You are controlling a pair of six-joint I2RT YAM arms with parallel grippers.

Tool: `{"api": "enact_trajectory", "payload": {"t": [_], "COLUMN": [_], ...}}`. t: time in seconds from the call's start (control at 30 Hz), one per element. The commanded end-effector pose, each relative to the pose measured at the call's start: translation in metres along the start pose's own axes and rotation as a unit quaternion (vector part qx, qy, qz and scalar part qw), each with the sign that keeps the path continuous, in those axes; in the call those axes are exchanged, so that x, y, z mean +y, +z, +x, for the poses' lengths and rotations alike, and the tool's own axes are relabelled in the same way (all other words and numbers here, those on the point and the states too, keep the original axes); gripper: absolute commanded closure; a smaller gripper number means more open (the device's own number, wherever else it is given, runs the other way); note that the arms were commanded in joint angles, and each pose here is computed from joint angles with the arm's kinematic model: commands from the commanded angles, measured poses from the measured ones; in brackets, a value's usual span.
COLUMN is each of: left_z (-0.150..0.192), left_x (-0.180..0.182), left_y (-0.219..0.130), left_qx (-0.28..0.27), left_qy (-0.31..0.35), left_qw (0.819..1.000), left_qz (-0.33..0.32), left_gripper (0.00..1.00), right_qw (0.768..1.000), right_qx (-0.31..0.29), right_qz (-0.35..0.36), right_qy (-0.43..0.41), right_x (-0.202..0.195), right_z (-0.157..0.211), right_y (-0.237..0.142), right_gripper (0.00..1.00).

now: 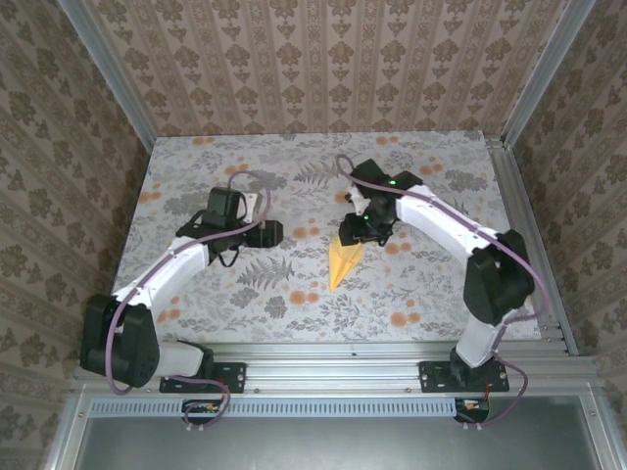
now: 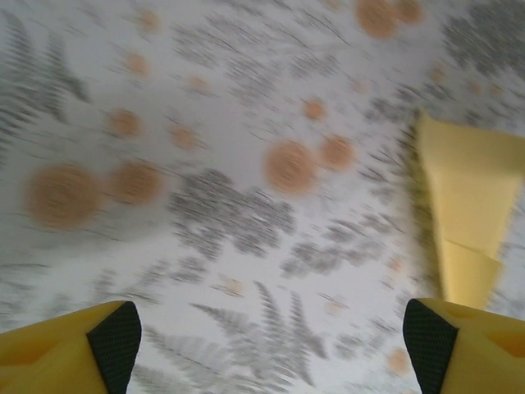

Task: Fold a paper plane with a square sheet of paper (pick it up from the middle)
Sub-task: Reset both arms

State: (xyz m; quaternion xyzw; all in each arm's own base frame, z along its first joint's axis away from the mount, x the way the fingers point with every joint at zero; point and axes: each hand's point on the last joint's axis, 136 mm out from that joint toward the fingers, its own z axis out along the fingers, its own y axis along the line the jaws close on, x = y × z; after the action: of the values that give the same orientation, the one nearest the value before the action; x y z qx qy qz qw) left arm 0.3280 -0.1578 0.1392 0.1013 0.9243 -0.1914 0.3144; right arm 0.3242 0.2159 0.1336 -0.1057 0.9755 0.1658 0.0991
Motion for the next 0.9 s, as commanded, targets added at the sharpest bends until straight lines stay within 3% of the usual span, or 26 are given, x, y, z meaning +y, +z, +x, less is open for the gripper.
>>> {"api": "enact_trajectory", "payload": {"t": [0.0,0.17,0.37,0.5,0.7,0.87], "left_z": [-0.024,-0.031,-0.032,-0.031,-0.030,-0.028], "left_x": [0.041,0.102,0.148,0.164,0.176,0.181], "left_y": [-0.014,-0.021,-0.026,-0.013,0.008,0.014], "left_qx": [-0.070,-0.105,-0.142,-0.154,-0.151,-0.150], "left_qy": [0.032,0.009,-0.003,0.003,0.018,0.029], "left_qw": [0.992,0.977,0.964,0.960,0.960,0.958], "left_qz": [-0.103,-0.185,-0.226,-0.232,-0.234,-0.242], "left_gripper": [0.08,0.00,0.00,0.00,0.00,0.00], "right_qw": [0.996,0.974,0.931,0.904,0.876,0.868], "right_qx": [-0.086,-0.224,-0.325,-0.365,-0.411,-0.428], "right_qz": [-0.022,0.040,0.166,0.220,0.243,0.242], "right_qy": [-0.019,0.002,0.021,0.039,0.063,0.070], "right_x": [-0.014,-0.070,-0.144,-0.178,-0.218,-0.236], "right_z": [-0.023,-0.046,-0.048,-0.047,-0.037,-0.039], "right_y": [-0.013,-0.046,-0.067,-0.070,-0.071,-0.065], "right_gripper": [0.41,0.23,0.13,0.09,0.05,0.03]}}
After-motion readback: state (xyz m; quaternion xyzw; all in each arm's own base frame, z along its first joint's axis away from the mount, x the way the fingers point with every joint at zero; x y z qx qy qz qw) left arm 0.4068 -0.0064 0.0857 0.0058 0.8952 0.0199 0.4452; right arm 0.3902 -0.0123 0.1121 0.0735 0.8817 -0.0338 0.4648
